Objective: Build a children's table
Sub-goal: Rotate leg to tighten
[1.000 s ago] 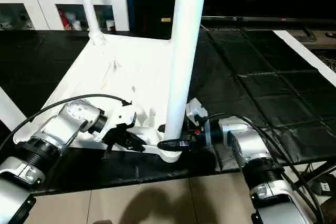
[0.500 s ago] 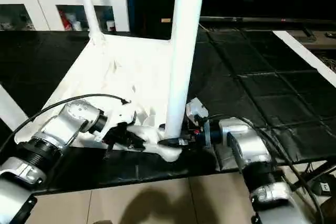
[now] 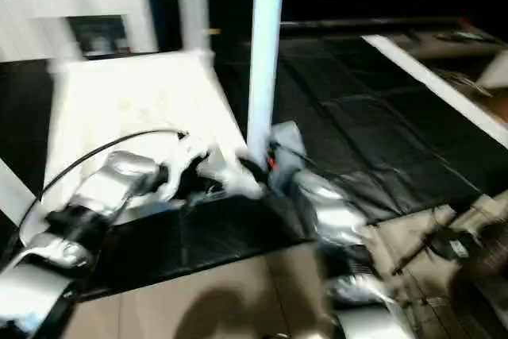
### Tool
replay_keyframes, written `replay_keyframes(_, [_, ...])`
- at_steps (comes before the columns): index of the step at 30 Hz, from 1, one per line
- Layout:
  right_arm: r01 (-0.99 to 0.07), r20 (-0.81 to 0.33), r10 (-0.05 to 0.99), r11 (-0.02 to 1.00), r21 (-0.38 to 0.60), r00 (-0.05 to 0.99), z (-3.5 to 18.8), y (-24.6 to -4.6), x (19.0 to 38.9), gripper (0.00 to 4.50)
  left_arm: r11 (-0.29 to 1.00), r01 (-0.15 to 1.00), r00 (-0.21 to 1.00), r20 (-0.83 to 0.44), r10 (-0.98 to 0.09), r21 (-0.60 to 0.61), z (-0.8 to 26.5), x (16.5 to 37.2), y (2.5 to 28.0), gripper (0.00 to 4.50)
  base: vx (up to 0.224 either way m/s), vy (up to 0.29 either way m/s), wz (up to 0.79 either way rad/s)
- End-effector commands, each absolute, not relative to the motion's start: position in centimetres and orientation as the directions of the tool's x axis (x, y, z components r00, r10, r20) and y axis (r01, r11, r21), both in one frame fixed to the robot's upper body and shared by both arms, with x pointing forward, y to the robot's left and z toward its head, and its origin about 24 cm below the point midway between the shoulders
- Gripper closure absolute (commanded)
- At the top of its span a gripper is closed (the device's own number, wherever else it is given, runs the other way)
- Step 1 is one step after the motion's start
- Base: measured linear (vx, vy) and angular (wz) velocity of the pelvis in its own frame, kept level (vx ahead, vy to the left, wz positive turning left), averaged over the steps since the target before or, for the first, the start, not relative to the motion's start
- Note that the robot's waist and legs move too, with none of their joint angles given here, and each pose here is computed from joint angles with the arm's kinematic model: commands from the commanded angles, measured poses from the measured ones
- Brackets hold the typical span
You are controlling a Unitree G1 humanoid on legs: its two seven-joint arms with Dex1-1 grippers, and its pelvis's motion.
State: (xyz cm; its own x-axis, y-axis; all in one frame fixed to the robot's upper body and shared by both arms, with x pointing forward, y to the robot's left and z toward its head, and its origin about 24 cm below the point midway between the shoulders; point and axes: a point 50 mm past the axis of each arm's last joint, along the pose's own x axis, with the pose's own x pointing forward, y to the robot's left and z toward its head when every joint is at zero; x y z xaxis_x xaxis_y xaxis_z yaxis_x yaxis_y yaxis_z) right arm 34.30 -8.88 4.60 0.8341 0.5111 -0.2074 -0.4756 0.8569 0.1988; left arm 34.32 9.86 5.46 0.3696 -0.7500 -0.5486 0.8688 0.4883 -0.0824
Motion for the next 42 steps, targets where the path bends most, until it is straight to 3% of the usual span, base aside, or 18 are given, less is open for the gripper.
replay_keyframes(1, [-0.496, -0.214, 0.552, 0.827, 0.265, 0.806, 4.5, -4.3, 34.0, 2.41, 0.412, 0.908, 0.345, -0.413, -0.843, -0.083, 8.0, 34.6, 5.8, 4.5, 0.0, 0.0, 0.0])
replay_keyframes(5, [-0.49, -0.191, 0.548, 0.825, 0.28, 0.814, 4.7, -4.0, 34.2, 2.41, 0.408, 0.91, 0.343, -0.416, -0.842, -0.078, 7.8, 34.4, 5.9, 4.5, 0.0, 0.0, 0.0])
replay_keyframes(6, [-0.497, -0.19, 0.554, 0.822, 0.277, 0.81, 4.7, -4.0, 34.1, 2.08, 0.406, 0.911, 0.341, -0.419, -0.841, -0.075, 7.7, 34.4, 5.9, 4.5, 0.0, 0.0, 0.0])
replay_keyframes(8, [-0.523, -0.193, 0.572, 0.815, 0.252, 0.798, 4.6, -4.0, 34.1, 2.08, 0.402, 0.913, 0.339, -0.43, -0.837, -0.063, 7.6, 34.4, 6.3, 4.5, 0.0, 0.0, 0.0])
replay_keyframes(10, [-0.537, -0.187, 0.58, 0.81, 0.236, 0.792, 4.6, -4.0, 34.0, 1.69, 0.392, 0.919, 0.332, -0.436, -0.836, -0.052, 7.6, 34.3, 6.7, 4.5, 0.0, 0.0, 0.0])
replay_keyframes(13, [-0.584, -0.172, 0.6, 0.8, 0.137, 0.781, 4.6, -4.7, 33.8, 1.63, 0.365, 0.93, 0.309, -0.456, -0.835, -0.038, 7.4, 34.2, 7.5, 4.5, 0.0, 0.0, 0.0])
replay_keyframes(14, [-0.589, -0.172, 0.599, 0.8, 0.11, 0.782, 4.5, -4.9, 33.7, 1.37, 0.357, 0.933, 0.302, -0.46, -0.835, -0.035, 7.4, 34.2, 7.6, 4.5, 0.0, 0.0, 0.0])
replay_keyframes(17, [-0.647, -0.141, 0.648, 0.76, 0.06, 0.748, 4.5, -5.9, 33.0, 1.21, 0.32, 0.947, 0.264, -0.483, -0.835, -0.036, 7.2, 33.9, 8.5, 4.5, 0.0, 0.0, 0.0])
replay_keyframes(22, [-0.745, -0.107, 0.747, 0.664, 0.071, 0.656, 4.6, -8.0, 31.2, 1.21, 0.276, 0.961, 0.221, -0.515, -0.828, -0.03, 7.0, 33.7, 10.0, 4.5, 0.0, 0.0, 0.0])
replay_keyframes(26, [-0.813, -0.11, 0.816, 0.576, 0.077, 0.568, 4.6, -11.0, 29.1, 1.21, 0.223, 0.975, 0.175, -0.553, -0.815, -0.019, 6.9, 33.6, 11.5, 4.5, 0.0, 0.0, 0.0])
replay_keyframes(29, [-0.83, -0.12, 0.831, 0.553, 0.079, 0.543, 4.6, -12.0, 28.5, 1.21, 0.203, 0.979, 0.159, -0.565, -0.81, -0.015, 6.9, 33.6, 11.9, 4.5, 0.0, 0.0, 0.0])
replay_keyframes(31, [-0.856, -0.148, 0.857, 0.509, 0.088, 0.494, 4.8, -14.5, 26.9, 1.21, 0.129, 0.992, 0.105, -0.595, -0.797, 0.002, 6.9, 33.4, 12.9, 4.5, 0.0, 0.0, 0.0])
replay_keyframes(37, [-0.836, -0.169, 0.834, 0.543, 0.085, 0.525, 5.0, -17.1, 25.9, 1.21, 0.099, 0.994, 0.101, -0.608, -0.787, 0.037, 6.9, 33.6, 13.4, 4.5, 0.0, 0.0, 0.0])
replay_keyframes(42, [-0.83, -0.151, 0.833, 0.548, 0.103, 0.532, 5.7, -17.6, 24.7, 1.21, 0.123, 0.99, 0.142, -0.575, -0.805, 0.073, 7.5, 33.7, 13.2, 4.5, 0.0, 0.0, 0.0])
